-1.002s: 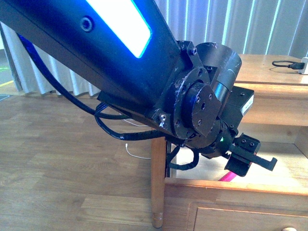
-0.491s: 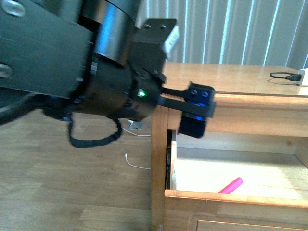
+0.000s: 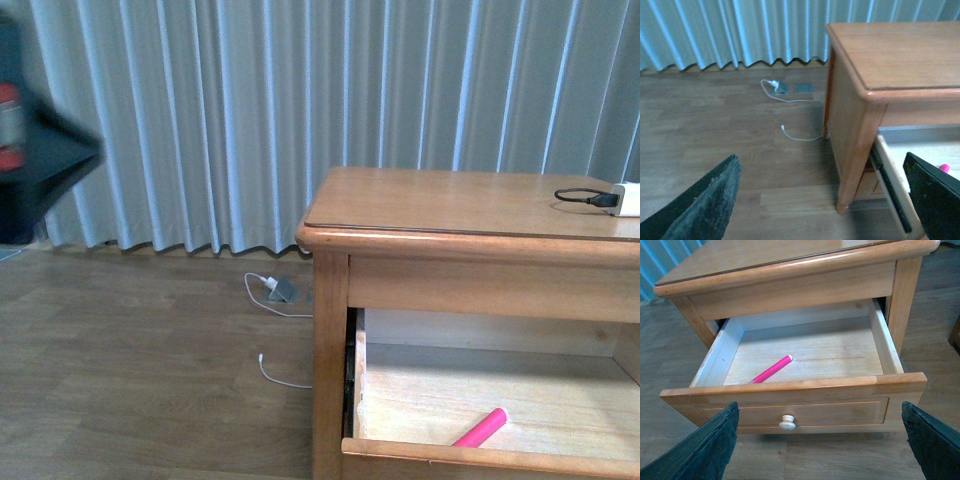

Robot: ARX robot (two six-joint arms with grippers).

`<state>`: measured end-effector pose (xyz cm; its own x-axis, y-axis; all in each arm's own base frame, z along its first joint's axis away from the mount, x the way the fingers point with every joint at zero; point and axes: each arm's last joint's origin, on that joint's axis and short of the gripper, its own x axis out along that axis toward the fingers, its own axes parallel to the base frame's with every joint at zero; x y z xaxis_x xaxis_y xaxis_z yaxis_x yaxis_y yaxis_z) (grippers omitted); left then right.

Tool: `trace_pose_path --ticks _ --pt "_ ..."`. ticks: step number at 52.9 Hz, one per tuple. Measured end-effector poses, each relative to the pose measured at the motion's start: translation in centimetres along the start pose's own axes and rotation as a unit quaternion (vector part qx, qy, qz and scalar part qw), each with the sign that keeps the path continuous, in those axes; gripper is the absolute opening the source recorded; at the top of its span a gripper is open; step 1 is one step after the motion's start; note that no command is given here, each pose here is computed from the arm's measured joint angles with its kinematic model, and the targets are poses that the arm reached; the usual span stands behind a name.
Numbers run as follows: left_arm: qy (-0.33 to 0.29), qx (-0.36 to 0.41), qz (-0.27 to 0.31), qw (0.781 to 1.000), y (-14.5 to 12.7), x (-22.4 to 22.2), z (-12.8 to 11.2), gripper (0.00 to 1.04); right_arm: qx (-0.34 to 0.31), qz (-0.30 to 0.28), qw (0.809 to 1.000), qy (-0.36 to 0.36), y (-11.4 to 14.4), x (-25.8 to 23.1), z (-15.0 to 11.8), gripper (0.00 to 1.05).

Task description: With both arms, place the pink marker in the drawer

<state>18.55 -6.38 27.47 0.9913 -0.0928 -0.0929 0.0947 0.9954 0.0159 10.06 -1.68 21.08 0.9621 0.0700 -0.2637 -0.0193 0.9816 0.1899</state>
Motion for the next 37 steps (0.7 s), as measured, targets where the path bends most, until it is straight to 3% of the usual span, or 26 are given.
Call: trace_pose_path --ticks 8,21,37 --pt "0.006 -0.015 0.046 0.999 2.1 -4.7 -3.2 0.99 0.000 0.000 1.000 0.000 0.0 0.0 0.0 0.96" --pt "-0.006 -0.037 0.064 0.997 2.5 -7.7 -6.3 0.99 0.000 0.000 1.000 0.000 0.0 0.0 0.0 0.96" --pt "-0.016 -0.043 0.057 0.997 2.5 -7.9 -6.4 0.96 0.000 0.000 1.000 0.000 0.0 0.0 0.0 0.96"
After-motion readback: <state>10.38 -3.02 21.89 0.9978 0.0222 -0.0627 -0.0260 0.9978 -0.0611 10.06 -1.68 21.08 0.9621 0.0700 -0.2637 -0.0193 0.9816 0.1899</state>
